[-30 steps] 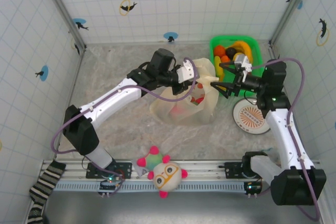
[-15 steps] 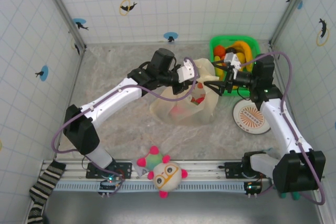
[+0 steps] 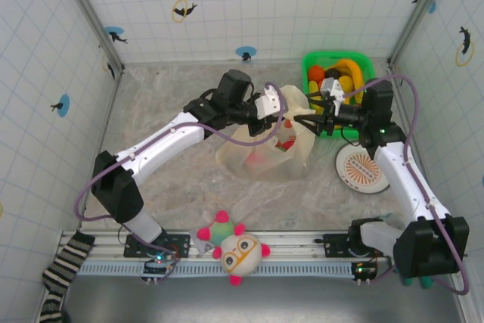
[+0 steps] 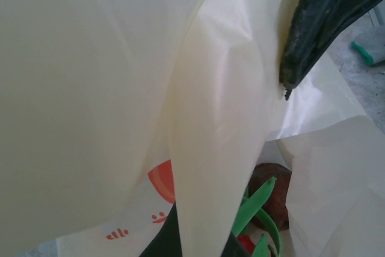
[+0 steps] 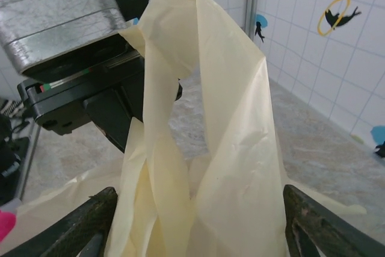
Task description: Place the fake fruits into the plastic bag and tie a complex knot
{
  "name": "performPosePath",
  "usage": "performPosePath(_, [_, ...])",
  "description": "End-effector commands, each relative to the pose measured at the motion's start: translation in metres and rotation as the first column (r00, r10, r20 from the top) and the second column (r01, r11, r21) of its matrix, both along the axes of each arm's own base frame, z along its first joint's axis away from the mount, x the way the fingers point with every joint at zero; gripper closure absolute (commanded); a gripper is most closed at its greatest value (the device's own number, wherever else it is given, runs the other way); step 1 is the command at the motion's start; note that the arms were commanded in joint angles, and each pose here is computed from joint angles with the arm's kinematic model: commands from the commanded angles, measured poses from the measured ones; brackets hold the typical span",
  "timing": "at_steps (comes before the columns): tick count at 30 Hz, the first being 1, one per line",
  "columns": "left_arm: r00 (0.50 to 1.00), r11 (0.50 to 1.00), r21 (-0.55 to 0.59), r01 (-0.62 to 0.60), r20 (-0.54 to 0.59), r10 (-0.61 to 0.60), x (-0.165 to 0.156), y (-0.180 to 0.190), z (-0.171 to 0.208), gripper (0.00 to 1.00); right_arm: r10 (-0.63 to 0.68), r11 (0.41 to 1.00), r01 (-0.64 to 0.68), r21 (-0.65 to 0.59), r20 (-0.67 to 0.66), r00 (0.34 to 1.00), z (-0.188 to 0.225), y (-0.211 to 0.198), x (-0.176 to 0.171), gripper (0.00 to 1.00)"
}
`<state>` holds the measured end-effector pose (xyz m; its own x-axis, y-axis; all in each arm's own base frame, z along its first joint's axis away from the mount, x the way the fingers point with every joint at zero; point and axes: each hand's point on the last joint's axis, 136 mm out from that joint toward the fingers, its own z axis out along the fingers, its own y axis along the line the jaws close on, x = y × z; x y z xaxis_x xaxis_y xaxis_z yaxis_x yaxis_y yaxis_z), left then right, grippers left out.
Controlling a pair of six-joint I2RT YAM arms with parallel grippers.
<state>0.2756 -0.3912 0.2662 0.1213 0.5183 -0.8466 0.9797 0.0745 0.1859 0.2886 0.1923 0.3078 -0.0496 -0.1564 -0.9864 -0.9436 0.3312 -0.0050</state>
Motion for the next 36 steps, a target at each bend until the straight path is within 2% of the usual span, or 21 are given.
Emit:
performPosePath(1, [1.0,1.0,-0.008,0.008,0.005,-0.008,0.001,-0.007,0.004,1.0,0.005,1.0,-0.005,0.001,0.039,0.999,0.015,0.003,0.003,0.34])
performPosePath(4, [1.0,1.0,-0.007,0.007,0.005,-0.007,0.001,-0.007,0.004,1.0,0.003,1.0,-0.003,-0.001,0.038,0.999,0.014,0.004,0.004,0.43])
performPosePath(8, [1.0,1.0,-0.007,0.005,0.007,-0.005,0.001,-0.006,0.004,1.0,0.001,1.0,-0.001,0.002,0.056,0.998,0.019,0.004,0.004,0.61])
performPosePath(14, [1.0,1.0,-0.025,-0.004,0.018,0.004,0.0,-0.002,0.007,0.98,0.012,1.0,-0.013,0.01,0.078,0.997,0.026,0.005,0.002,0.99])
performPosePath(17, [0.999,0.999,-0.047,-0.015,0.028,0.016,-0.002,0.003,0.012,0.88,0.007,1.0,-0.007,0.011,0.087,0.996,0.028,0.005,0.003,1.0])
performPosePath(21, [1.0,0.995,-0.1,-0.027,0.009,0.028,-0.001,0.016,0.022,0.57,0.004,1.0,-0.006,0.017,0.103,0.995,0.03,0.005,0.003,1.0])
performPosePath(27, [0.997,0.969,-0.246,-0.032,-0.08,0.013,-0.001,0.043,0.048,0.25,0.01,1.0,-0.013,0.022,0.107,0.994,0.03,0.006,0.002,1.0])
performPosePath(32, [0.99,0.932,-0.362,-0.03,-0.138,-0.022,0.002,0.059,0.07,0.18,0.012,1.0,-0.015,0.023,0.114,0.993,0.03,0.007,0.001,1.0])
performPosePath(36, [0.977,0.925,-0.38,0.018,-0.191,-0.098,-0.001,0.054,0.065,0.14,0.019,0.999,-0.021,0.024,0.116,0.993,0.031,0.009,0.0,1.0])
